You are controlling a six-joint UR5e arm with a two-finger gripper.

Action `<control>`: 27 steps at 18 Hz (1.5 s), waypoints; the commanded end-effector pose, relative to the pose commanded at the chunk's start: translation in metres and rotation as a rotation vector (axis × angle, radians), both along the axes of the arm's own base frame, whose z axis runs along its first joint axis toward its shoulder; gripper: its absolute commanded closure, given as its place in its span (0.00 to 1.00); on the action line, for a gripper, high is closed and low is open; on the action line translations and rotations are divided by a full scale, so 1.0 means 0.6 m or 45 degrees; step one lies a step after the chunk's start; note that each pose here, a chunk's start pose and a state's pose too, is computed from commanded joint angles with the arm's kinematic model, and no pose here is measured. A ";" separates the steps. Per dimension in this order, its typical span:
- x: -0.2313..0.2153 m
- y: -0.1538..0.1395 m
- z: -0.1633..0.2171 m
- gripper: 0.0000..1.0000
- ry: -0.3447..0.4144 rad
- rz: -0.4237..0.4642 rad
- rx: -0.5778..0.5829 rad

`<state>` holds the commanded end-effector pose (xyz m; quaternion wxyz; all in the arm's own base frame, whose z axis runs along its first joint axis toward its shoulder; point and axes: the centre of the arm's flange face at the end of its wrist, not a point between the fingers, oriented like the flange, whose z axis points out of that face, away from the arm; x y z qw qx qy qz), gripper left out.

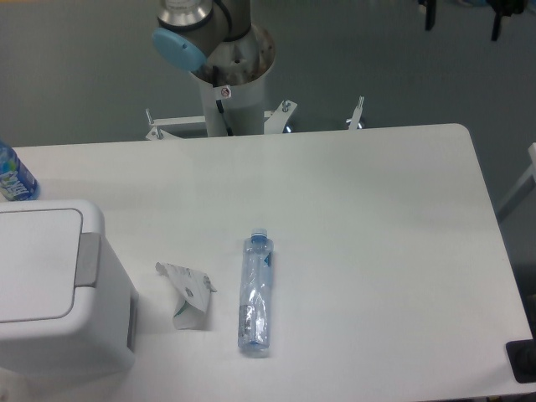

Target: Open the trash can

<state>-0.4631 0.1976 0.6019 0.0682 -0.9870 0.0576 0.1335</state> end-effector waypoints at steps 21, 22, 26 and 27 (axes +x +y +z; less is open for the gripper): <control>0.161 0.372 -0.055 0.00 -0.205 0.654 0.353; 0.174 0.390 -0.059 0.00 -0.225 0.683 0.361; 0.222 0.471 -0.086 0.00 -0.285 0.712 0.372; 0.228 0.489 -0.096 0.00 -0.296 0.741 0.382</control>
